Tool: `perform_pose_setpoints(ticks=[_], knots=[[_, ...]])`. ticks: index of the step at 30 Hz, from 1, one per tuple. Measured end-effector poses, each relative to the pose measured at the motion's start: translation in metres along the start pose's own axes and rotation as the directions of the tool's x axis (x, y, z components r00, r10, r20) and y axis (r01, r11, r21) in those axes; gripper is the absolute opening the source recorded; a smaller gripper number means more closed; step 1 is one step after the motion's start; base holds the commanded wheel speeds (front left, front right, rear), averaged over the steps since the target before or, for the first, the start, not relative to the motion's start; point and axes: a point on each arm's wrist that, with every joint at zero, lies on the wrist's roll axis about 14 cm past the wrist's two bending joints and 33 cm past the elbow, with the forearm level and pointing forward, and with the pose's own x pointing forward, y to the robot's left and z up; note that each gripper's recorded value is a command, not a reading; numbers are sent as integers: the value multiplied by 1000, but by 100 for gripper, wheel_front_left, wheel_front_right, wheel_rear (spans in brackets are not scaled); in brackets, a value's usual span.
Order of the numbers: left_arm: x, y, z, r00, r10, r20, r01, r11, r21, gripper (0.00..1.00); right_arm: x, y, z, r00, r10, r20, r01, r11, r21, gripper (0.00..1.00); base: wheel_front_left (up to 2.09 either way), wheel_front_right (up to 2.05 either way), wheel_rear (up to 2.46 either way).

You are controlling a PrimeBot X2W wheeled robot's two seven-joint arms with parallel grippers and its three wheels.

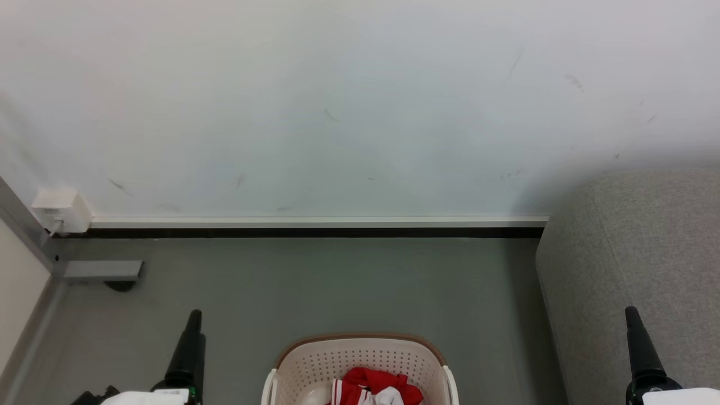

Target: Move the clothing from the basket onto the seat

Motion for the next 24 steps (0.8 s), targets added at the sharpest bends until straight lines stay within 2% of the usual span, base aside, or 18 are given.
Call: perform_pose_setpoints(ticks=[2, 3, 9, 15, 18, 24], knots=[[0, 0, 0, 1000, 0, 2, 0, 1000, 21, 100, 0, 1, 0, 1000, 2, 0, -2, 1000, -24, 100, 0, 0, 0], [0, 0, 2, 1000, 0, 9, 0, 998, 63, 100, -1, 1, -2, 1000, 4, -5, -4, 997, -76, 100, 0, 0, 0], [-1, -3, 3, 1000, -11, 13, 8, 978, 208, 100, 0, 11, -7, 999, 35, -19, -39, 972, -234, 100, 0, 0, 0], [-2, -5, 1, 1000, -21, 12, 16, 950, 312, 100, -2, 16, -15, 997, 56, -46, -70, 918, -390, 100, 0, 0, 0], [-3, -6, 2, 1000, -25, 15, 18, 938, 346, 100, -3, 16, -16, 997, 58, -55, -76, 896, -437, 100, 0, 0, 0], [-4, -9, 3, 999, -36, 22, 21, 882, 471, 100, -5, 18, -22, 994, 71, -78, -102, 821, -562, 100, 0, 0, 0]])
